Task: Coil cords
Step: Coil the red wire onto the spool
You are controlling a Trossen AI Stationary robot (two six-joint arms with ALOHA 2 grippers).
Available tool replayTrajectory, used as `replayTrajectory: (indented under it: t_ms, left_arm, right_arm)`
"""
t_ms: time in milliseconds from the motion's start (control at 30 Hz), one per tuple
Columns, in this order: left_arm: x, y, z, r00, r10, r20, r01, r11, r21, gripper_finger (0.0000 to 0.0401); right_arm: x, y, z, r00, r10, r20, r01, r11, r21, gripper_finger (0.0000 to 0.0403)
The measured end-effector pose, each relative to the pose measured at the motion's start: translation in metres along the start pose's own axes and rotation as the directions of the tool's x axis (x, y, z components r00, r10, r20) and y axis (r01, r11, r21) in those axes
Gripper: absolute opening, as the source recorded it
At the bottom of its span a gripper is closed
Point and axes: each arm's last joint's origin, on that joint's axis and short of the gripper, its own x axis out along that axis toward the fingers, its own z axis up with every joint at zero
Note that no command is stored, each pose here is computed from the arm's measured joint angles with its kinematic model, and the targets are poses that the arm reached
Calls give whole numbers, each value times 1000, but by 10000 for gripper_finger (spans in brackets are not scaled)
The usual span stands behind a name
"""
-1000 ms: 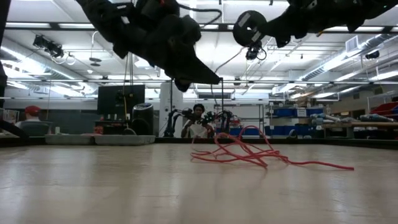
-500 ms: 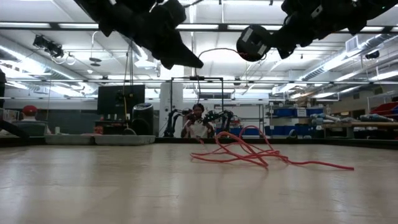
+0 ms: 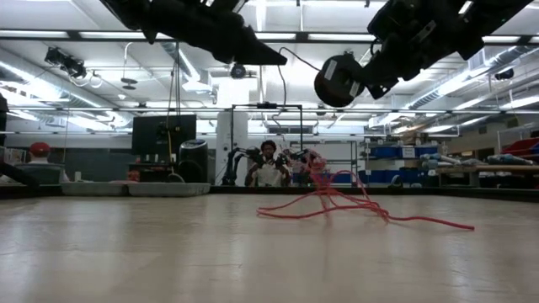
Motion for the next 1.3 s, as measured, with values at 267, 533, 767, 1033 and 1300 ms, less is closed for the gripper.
replayTrajectory:
  t_ms: [267, 533, 767, 1033, 1300]
  left_arm:
    - [-1, 6, 9, 992, 98, 76, -103, 993, 62, 0]
    - [-2, 13, 18, 973, 152, 173, -166, 984, 67, 0]
    - [2, 11, 14, 978, 114, 175, -126, 990, 58, 0]
    - [17, -3, 5, 978, -15, 208, 17, 1000, -10, 0]
    - [18, -15, 7, 977, -54, 209, 68, 996, -57, 0]
  right_arm:
    - [24, 4, 3, 997, 60, 57, -58, 998, -26, 0]
    - [54, 10, 8, 967, 174, 186, -160, 983, -90, 0]
    - [70, 14, 18, 875, 314, 369, -243, 943, -228, 0]
    - [73, 13, 25, 766, 418, 489, -295, 904, -310, 0]
    - [66, 4, 32, 749, 314, 583, -183, 944, -274, 0]
